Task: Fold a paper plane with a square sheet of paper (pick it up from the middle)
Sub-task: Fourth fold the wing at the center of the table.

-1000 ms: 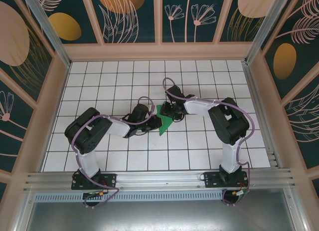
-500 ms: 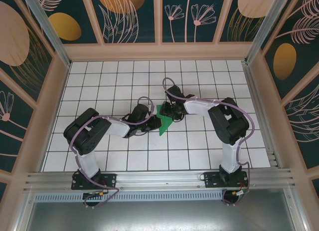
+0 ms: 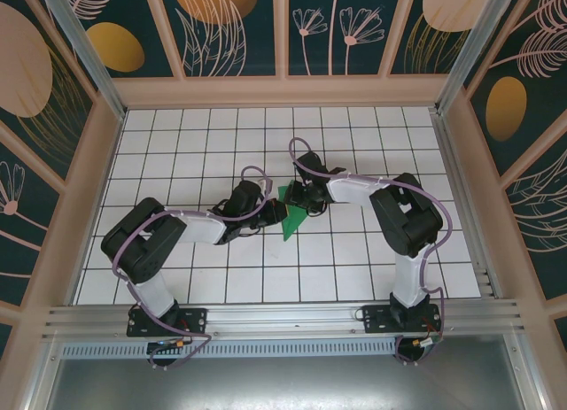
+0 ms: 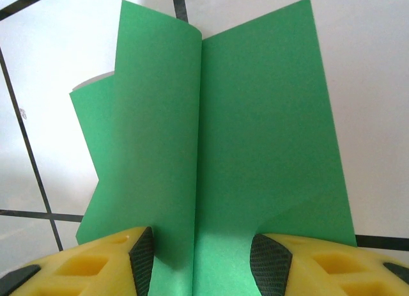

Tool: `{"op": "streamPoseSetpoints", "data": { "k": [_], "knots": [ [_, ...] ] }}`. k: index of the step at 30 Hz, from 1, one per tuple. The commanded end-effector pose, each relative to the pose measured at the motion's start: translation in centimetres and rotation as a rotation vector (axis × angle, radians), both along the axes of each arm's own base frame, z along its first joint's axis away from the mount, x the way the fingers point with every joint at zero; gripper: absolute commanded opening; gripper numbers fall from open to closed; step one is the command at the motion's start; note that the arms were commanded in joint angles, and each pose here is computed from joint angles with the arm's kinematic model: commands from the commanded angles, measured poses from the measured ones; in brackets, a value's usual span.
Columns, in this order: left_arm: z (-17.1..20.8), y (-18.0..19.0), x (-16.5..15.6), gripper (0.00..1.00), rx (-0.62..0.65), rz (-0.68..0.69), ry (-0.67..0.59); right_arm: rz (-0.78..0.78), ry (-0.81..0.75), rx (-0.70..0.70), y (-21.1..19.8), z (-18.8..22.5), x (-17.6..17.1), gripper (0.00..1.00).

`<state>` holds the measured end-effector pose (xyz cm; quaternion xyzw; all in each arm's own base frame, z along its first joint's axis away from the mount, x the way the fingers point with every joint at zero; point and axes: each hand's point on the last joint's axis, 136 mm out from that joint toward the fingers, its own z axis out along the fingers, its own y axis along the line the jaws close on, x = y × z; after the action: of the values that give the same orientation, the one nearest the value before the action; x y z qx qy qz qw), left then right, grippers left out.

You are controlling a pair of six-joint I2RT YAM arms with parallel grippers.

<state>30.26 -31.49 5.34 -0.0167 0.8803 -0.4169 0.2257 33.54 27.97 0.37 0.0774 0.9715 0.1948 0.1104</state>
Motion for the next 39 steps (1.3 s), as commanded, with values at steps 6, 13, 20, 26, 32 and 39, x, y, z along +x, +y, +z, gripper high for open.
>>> {"op": "streamPoseSetpoints", "data": {
  "k": [6,13,20,26,32,39],
  "knots": [
    [-1.1,-0.7,-0.4,0.11,-0.012,-0.043,0.019,0.006,0.331,-0.357,-7.8,-13.9,-8.8,0.53],
    [-2.2,-0.5,0.0,0.11,0.027,-0.031,0.035,-0.012,0.336,-0.374,-8.2,-14.0,-8.9,0.5],
    [-2.3,-0.5,0.1,0.11,0.033,-0.025,0.029,-0.015,0.34,-0.377,-8.2,-14.1,-9.0,0.42],
    [-2.7,-0.5,0.1,0.11,0.038,-0.026,0.039,-0.016,0.341,-0.377,-8.3,-14.1,-9.0,0.42],
    [-3.4,-0.2,0.1,0.11,0.06,-0.016,0.055,-0.014,0.344,-0.379,-8.3,-14.2,-9.2,0.44],
    [-4.0,0.1,0.2,0.11,0.086,-0.003,0.069,-0.014,0.347,-0.381,-8.5,-14.3,-9.3,0.44]
  ]
}}
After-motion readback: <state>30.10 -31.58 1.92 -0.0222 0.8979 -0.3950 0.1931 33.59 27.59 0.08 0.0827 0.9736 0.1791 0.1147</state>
